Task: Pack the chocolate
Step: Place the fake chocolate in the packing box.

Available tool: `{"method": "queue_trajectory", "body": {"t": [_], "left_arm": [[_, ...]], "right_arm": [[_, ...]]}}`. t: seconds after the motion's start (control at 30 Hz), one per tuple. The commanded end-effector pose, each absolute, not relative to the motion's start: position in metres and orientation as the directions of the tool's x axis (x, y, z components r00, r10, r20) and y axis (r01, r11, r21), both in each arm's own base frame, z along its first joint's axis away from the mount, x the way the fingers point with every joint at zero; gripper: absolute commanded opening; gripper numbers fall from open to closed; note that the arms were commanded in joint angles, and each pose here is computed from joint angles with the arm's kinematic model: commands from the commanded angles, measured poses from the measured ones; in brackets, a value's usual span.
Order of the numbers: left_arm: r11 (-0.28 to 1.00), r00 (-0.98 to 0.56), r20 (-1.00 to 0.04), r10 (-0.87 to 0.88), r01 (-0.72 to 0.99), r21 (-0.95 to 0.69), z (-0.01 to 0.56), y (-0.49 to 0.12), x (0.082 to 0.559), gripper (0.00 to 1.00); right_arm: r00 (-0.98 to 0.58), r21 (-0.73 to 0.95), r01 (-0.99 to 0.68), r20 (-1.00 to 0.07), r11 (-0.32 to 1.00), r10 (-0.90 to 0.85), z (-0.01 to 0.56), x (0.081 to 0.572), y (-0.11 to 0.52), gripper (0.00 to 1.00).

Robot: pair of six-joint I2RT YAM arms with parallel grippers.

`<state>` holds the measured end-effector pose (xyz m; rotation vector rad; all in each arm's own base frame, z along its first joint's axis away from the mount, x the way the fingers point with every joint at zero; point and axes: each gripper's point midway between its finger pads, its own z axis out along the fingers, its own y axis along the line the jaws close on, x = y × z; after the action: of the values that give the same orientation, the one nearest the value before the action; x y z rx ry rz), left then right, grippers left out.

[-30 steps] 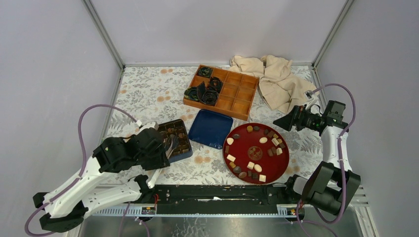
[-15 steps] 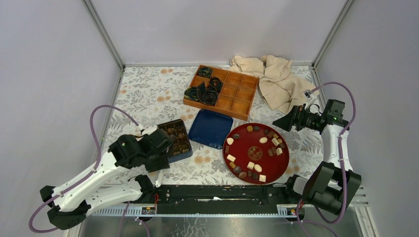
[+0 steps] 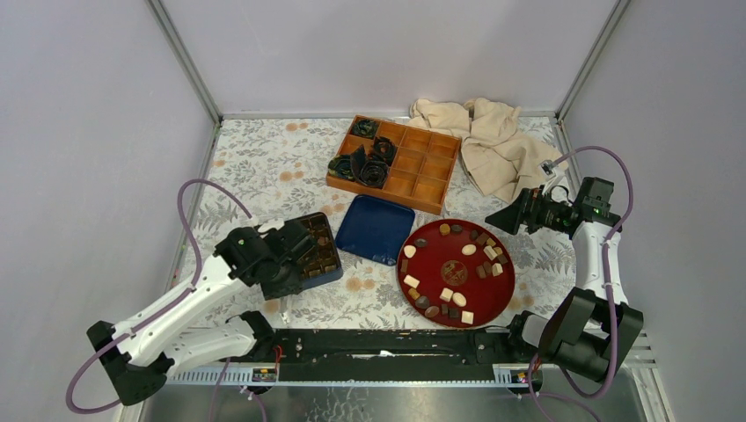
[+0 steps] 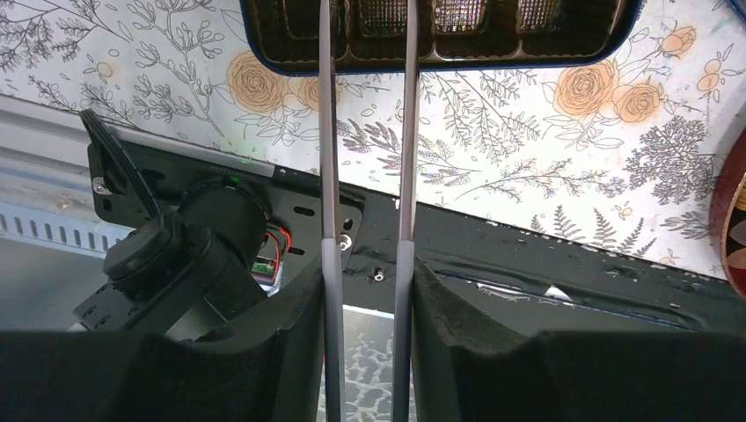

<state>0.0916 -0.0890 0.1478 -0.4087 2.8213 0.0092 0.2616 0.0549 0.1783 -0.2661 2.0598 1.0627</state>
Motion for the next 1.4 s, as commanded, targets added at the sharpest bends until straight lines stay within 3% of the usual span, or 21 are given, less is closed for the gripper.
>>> {"method": "queue_trajectory", "body": {"t": [0.0, 0.17, 0.53, 0.8, 1.37], "left_arm": [[0.966, -0.914, -0.314, -0.256, -0.257, -0.038, 0.152, -0.089, 0.099, 0.08], [0.971, -0.922, -0.305, -0.24, -0.234, -0.055, 0.146, -0.096, 0.102, 0.13], [0.977, -0.929, -0.305, -0.207, -0.211, -0.02, 0.149, -0.098, 0.108, 0.35], [0.978, -0.928, -0.31, -0.205, -0.205, -0.032, 0.152, -0.1, 0.109, 0.41], [0.978, -0.921, -0.329, -0.21, -0.2, -0.062, 0.166, -0.1, 0.109, 0.44]], "right_arm": [[-0.626, 0.558, -0.552, -0.768, 0.62, 0.135, 0.195, 0.266, 0.057, 1.0], [-0.624, 0.557, -0.553, -0.77, 0.62, 0.134, 0.195, 0.265, 0.057, 1.0], [-0.621, 0.551, -0.554, -0.773, 0.624, 0.132, 0.195, 0.265, 0.056, 1.0], [-0.621, 0.55, -0.555, -0.773, 0.624, 0.13, 0.195, 0.265, 0.057, 1.0], [-0.616, 0.545, -0.556, -0.777, 0.627, 0.128, 0.196, 0.264, 0.057, 1.0]]}}
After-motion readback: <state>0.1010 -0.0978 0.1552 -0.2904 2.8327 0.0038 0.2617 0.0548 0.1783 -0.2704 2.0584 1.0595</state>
